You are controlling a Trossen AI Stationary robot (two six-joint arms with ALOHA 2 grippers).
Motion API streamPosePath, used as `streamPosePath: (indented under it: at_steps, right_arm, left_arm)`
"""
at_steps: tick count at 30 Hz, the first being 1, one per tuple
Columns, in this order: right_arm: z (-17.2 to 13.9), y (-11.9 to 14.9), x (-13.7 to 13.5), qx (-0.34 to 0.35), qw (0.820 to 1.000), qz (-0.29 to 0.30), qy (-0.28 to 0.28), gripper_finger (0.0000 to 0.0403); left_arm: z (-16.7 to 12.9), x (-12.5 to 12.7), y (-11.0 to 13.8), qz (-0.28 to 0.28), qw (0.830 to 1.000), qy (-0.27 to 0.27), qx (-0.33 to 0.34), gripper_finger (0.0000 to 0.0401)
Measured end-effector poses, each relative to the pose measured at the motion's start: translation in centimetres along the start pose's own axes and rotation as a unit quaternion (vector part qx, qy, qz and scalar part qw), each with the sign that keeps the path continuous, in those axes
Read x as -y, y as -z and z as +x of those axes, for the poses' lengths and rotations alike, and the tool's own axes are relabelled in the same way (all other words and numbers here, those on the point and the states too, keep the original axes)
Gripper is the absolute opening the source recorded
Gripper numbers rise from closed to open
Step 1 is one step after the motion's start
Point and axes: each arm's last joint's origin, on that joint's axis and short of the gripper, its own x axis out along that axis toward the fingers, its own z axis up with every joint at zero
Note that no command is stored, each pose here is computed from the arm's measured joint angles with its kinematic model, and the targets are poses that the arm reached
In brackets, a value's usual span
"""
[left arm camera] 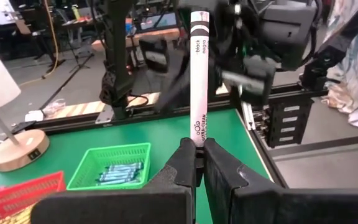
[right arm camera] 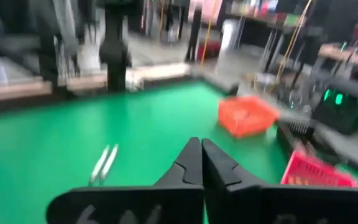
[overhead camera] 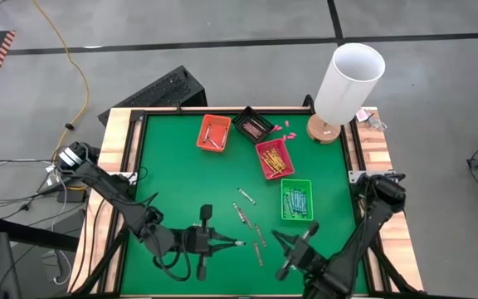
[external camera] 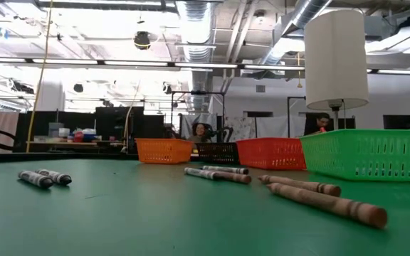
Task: Sort crayons
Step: Put the black crayon into the orange bin
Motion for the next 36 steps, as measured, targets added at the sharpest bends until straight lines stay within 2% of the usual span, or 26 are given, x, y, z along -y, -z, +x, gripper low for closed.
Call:
streamPosePath:
  at_steps: [4,8,13,16,19,22,24,26,30,36]
  right_arm:
    - [1.6,-0.1,-2.1,-0.053,0.998,-0.022,-0.020,0.0002]
    - [3.5,-1.0,-4.1,-0.075,0.993,-0.066,-0.068,0.0001]
    - [5.2,-2.7,-5.5,-0.045,0.984,-0.133,-0.107,0.0001]
    - [5.7,-4.0,-5.9,-0.013,0.973,-0.195,-0.124,0.0001]
    - [6.3,-5.5,-5.7,0.001,0.948,-0.252,-0.194,0.0001]
    - [8.2,-7.0,-4.4,0.005,0.918,-0.254,-0.304,0.0001]
    - [10.4,-7.6,-3.0,0.019,0.906,-0.213,-0.366,0.0001]
    - [12.5,-7.4,-1.6,0.042,0.901,-0.166,-0.399,0.0000]
    - [14.4,-6.4,2.1,0.077,0.912,-0.117,-0.384,0.0000]
    - [11.9,-4.9,8.6,0.083,0.917,-0.088,-0.381,0.0001]
  left_arm:
    - [-0.2,0.2,0.0,-0.001,1.000,0.005,0.000,0.0000]
    - [-0.4,0.6,0.0,0.001,1.000,0.017,0.001,0.0000]
    - [-1.6,0.8,-1.0,0.032,0.999,0.027,0.015,0.0000]
    - [-3.1,0.5,-2.1,0.059,0.998,0.008,0.019,0.0000]
    - [-5.1,-0.4,-3.4,0.063,0.997,-0.026,0.019,0.0000]
    - [-6.6,-1.1,-4.3,0.064,0.997,-0.036,0.018,0.0000]
    - [-7.1,-1.5,-4.2,0.062,0.997,-0.036,0.020,0.0002]
    - [-7.5,-1.8,-3.8,0.061,0.997,-0.037,0.018,0.0002]
    - [-8.1,-2.5,-1.3,0.055,0.997,-0.056,-0.003,0.0002]
    - [-9.8,-4.6,1.6,0.001,0.997,-0.078,0.027,0.0001]
